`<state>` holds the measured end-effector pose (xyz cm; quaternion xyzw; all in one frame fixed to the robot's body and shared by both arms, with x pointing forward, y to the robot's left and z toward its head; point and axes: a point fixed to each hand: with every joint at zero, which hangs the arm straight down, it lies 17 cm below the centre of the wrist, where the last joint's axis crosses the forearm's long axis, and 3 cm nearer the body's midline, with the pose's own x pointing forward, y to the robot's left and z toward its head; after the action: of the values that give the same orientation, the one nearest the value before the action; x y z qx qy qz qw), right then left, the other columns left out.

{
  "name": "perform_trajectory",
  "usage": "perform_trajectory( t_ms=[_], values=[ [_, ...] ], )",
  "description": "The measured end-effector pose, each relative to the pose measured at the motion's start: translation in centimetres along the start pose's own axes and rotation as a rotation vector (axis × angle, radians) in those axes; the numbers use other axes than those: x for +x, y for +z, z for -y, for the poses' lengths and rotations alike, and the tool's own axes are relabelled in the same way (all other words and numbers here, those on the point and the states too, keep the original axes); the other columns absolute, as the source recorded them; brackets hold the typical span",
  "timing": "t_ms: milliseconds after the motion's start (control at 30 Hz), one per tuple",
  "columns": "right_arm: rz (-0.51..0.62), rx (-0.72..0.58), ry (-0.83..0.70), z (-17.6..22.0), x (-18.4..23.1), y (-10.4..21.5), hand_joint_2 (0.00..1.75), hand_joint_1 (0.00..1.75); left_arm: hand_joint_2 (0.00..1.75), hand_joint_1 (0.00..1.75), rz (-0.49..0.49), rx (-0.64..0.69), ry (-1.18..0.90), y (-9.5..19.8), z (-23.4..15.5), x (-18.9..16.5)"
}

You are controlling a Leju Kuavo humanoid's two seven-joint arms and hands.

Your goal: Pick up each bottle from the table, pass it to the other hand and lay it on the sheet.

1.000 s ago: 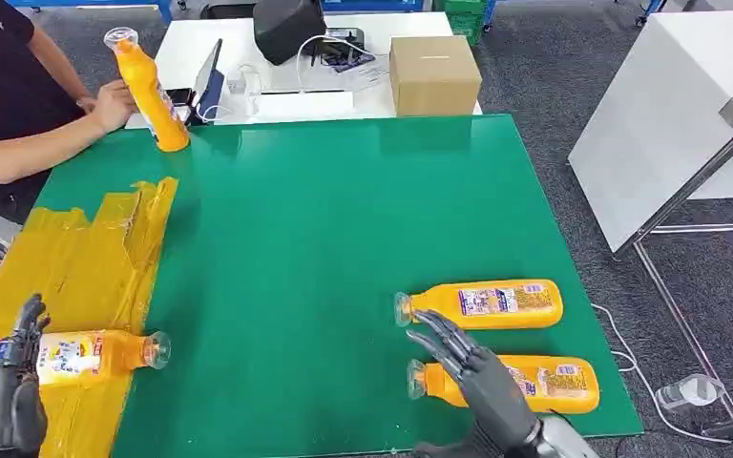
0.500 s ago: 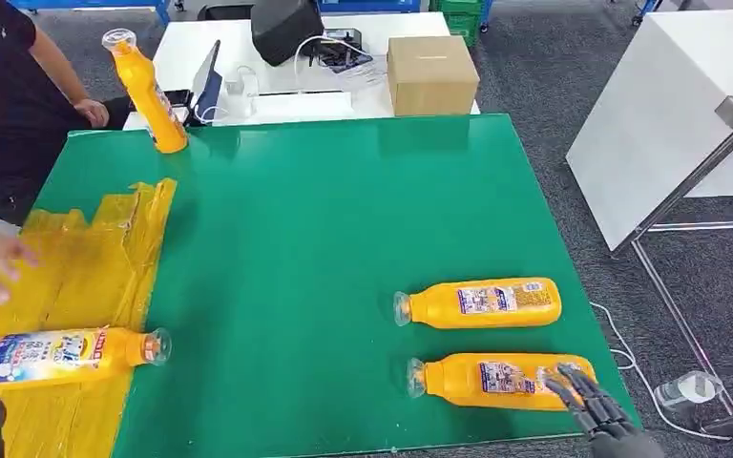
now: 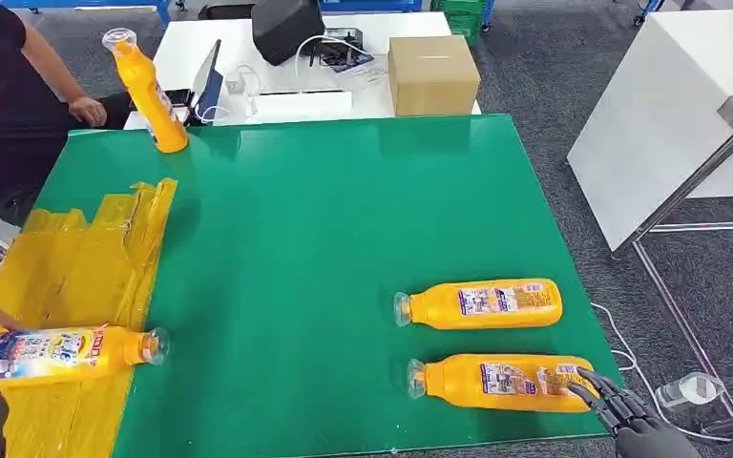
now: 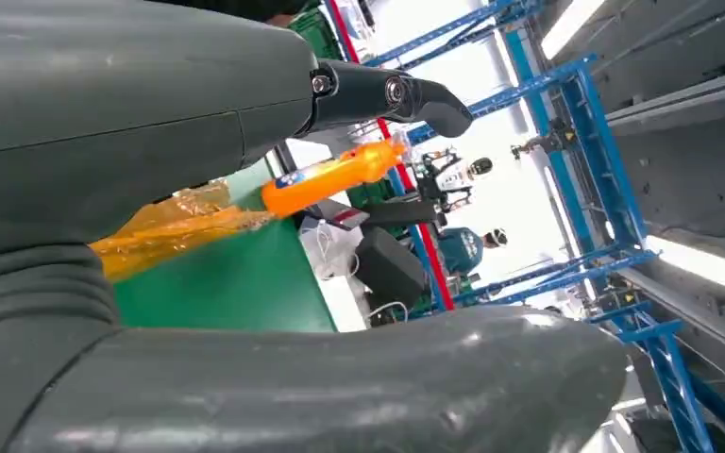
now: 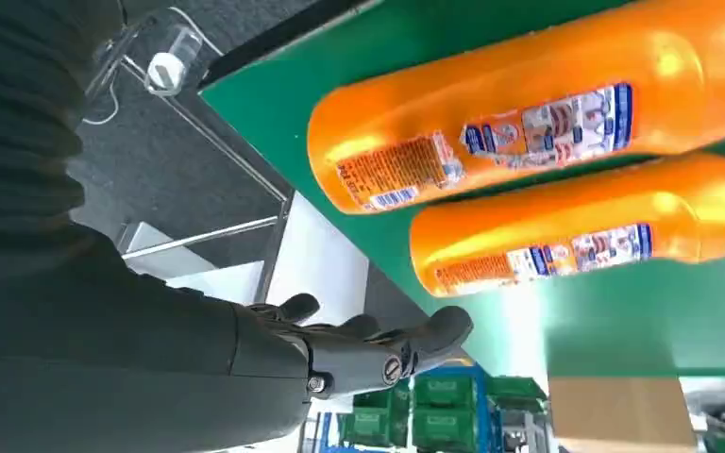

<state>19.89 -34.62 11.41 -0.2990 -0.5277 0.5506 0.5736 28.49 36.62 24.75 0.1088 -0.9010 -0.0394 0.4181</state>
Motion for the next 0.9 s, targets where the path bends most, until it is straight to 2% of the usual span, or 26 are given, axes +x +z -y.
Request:
perform_trajectory(
  t_ms=[267, 600, 900],
  values=[
    [0.006, 0.074, 0.037, -1.3, -1.2, -0.8, 1.75, 0.0, 0.0, 0.0, 0.007, -0.001, 0.005, -0.3, 0.1, 0.0],
    [-0.019, 0.148, 0.121, -3.8, -4.6, -3.9, 1.75, 0.0, 0.0, 0.0, 0.018, -0.012, 0.031, -1.4, 1.1, -0.8],
    [-0.053, 0.146, 0.127, -3.2, -7.5, -6.5, 1.75, 0.0, 0.0, 0.0, 0.023, -0.028, 0.058, -1.9, 1.9, -1.2]
  ],
)
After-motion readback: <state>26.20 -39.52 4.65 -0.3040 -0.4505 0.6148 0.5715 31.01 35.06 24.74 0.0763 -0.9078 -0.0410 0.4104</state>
